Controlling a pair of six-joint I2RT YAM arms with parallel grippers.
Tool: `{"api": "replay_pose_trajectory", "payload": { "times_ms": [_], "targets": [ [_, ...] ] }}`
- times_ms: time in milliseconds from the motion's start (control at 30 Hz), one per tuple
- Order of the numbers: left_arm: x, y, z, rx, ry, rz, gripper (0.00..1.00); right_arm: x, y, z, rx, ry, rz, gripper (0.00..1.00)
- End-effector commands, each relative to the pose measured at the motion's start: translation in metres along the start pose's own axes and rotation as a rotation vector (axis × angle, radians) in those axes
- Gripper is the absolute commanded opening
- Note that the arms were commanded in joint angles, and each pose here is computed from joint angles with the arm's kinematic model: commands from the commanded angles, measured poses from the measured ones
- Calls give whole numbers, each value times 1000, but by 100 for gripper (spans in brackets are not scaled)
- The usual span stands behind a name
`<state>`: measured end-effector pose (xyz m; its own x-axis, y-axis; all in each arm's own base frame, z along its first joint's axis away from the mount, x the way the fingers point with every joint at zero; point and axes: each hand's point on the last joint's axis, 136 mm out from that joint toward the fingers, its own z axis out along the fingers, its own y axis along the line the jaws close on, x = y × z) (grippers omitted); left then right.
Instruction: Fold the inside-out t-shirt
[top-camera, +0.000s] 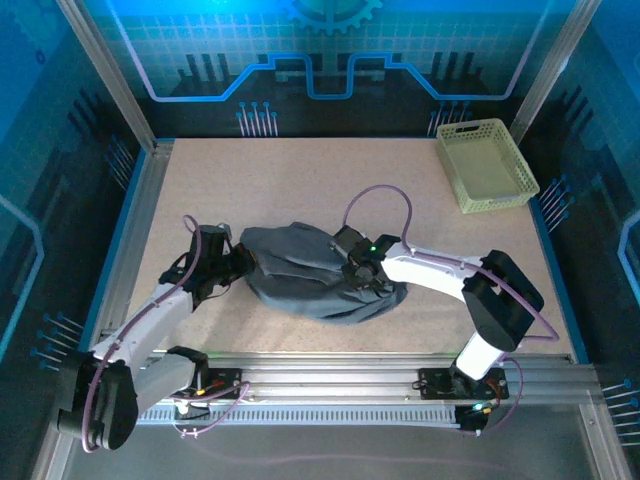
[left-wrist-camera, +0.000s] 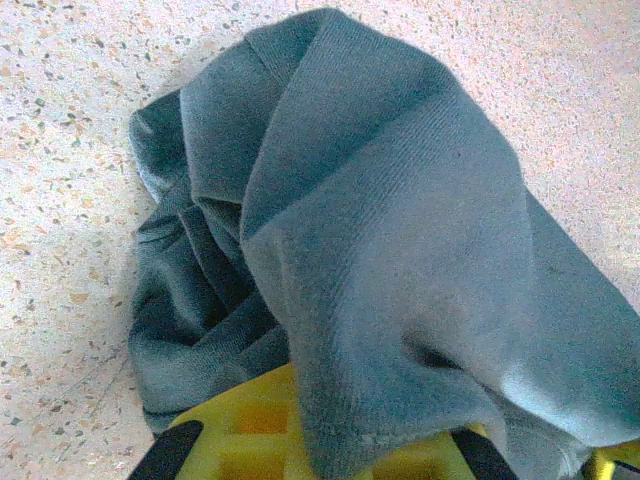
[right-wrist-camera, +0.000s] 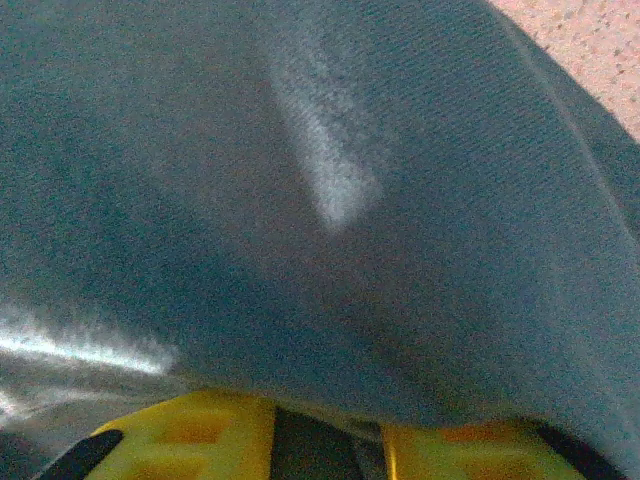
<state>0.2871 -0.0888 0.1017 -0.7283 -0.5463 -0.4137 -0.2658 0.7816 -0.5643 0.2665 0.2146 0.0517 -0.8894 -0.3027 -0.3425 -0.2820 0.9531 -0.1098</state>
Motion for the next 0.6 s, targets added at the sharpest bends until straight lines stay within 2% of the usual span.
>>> {"api": "replay_pose_trajectory", "payload": {
  "times_ms": [0, 67, 167, 200, 300, 433, 500, 567],
  "targets": [
    [-15, -13, -9, 35, -42, 21, 0, -8, -6, 7, 46, -14, 20, 36],
    [-15, -13, -9, 33, -42, 22, 0, -9, -6, 9, 48, -14, 21, 32],
    [-17, -14, -11, 32, -46, 25, 0, -14, -6, 1, 35, -37, 18, 6],
    [-17, -15, -12, 34, -48, 29, 0, -17, -5, -7, 21, -54, 17, 2],
    [-26, -23, -21, 48, -76, 46, 0, -33, -5, -49, -50, -142, 6, 0],
    [-52, -49, -44, 100, -158, 80, 0, -57, -11, -127, -173, -303, 12, 0],
    [-68, -70, -65, 134, -198, 102, 0, -68, -18, -170, -246, -373, 31, 0],
    [-86, -97, -100, 189, -259, 151, 0, -77, -29, -223, -299, -478, 37, 0]
  ]
}}
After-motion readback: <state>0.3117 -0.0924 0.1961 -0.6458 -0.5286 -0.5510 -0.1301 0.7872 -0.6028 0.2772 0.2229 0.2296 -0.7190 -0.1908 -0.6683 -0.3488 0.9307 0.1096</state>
